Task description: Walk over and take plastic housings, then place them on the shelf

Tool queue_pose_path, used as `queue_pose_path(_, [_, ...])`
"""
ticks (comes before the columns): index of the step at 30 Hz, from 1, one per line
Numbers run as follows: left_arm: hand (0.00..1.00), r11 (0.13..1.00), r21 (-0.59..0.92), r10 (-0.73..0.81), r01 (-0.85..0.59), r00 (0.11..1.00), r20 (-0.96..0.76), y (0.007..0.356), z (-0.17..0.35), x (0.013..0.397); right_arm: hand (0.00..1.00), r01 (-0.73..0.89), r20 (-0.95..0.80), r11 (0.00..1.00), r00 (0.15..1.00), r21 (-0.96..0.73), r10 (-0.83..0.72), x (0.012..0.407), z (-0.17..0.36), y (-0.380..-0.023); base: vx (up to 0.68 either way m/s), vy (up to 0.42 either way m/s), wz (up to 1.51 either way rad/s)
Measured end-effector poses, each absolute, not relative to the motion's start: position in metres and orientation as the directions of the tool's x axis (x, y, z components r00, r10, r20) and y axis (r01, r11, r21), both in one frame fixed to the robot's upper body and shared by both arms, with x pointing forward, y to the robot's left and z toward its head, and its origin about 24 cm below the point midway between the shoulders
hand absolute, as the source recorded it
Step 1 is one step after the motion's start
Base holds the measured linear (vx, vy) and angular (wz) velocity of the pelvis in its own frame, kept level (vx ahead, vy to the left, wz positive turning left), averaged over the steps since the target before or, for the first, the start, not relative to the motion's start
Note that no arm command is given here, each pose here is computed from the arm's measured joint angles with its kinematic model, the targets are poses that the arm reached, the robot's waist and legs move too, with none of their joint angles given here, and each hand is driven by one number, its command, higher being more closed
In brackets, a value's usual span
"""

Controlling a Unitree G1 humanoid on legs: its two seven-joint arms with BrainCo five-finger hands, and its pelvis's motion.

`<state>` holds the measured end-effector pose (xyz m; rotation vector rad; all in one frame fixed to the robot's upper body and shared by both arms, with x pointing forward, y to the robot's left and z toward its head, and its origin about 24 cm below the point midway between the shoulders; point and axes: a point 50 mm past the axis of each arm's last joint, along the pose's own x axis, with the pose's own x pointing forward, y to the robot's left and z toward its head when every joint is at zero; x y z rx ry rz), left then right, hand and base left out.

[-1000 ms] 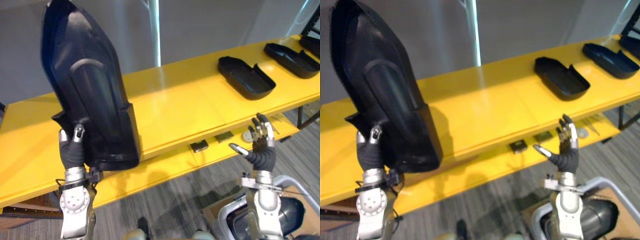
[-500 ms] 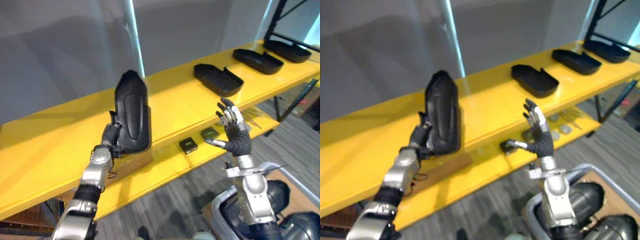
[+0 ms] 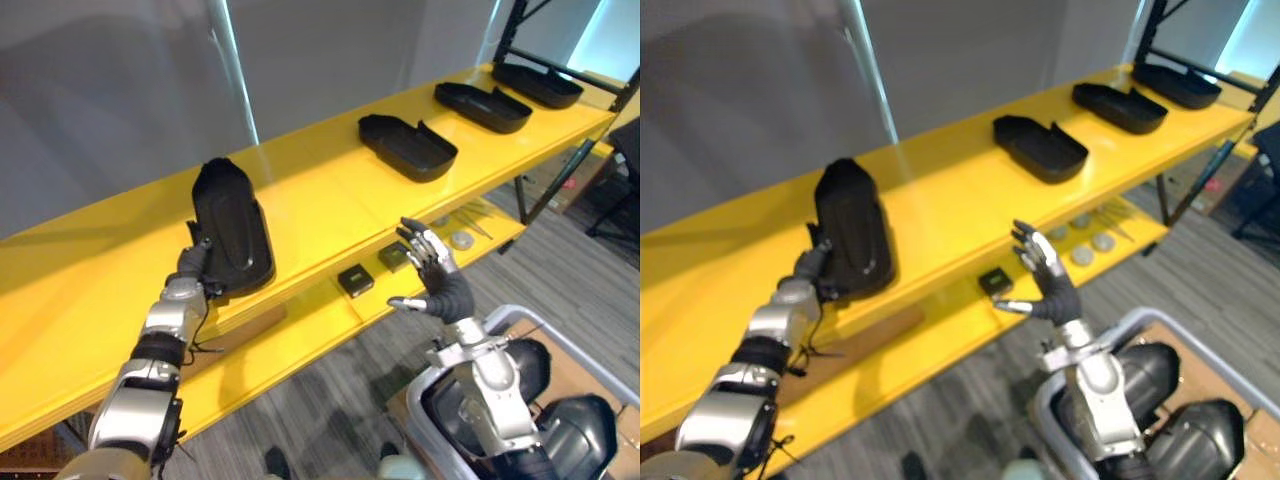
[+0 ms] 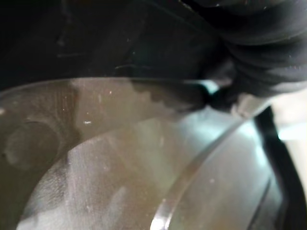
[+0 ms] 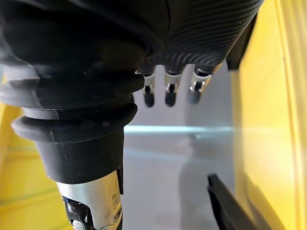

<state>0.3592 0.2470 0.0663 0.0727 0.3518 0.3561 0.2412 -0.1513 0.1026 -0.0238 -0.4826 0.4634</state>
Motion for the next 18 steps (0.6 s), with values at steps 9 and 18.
queue_pose_path(9, [0.00,0.965,0.098,0.260,-0.244,0.941,-0.217,0.223,0.099,0.375,0.00,-0.558,0.552,0.808,0.621,-0.188,0.556,0.255,0.143,-0.118,-0.04,0.020,0.26])
queue_pose_path(18, [0.00,0.971,0.081,0.236,-0.227,0.961,-0.143,0.216,0.112,0.377,0.00,-0.520,0.546,0.834,0.651,-0.186,0.527,0.260,0.147,-0.114,0.03,-0.006,0.13])
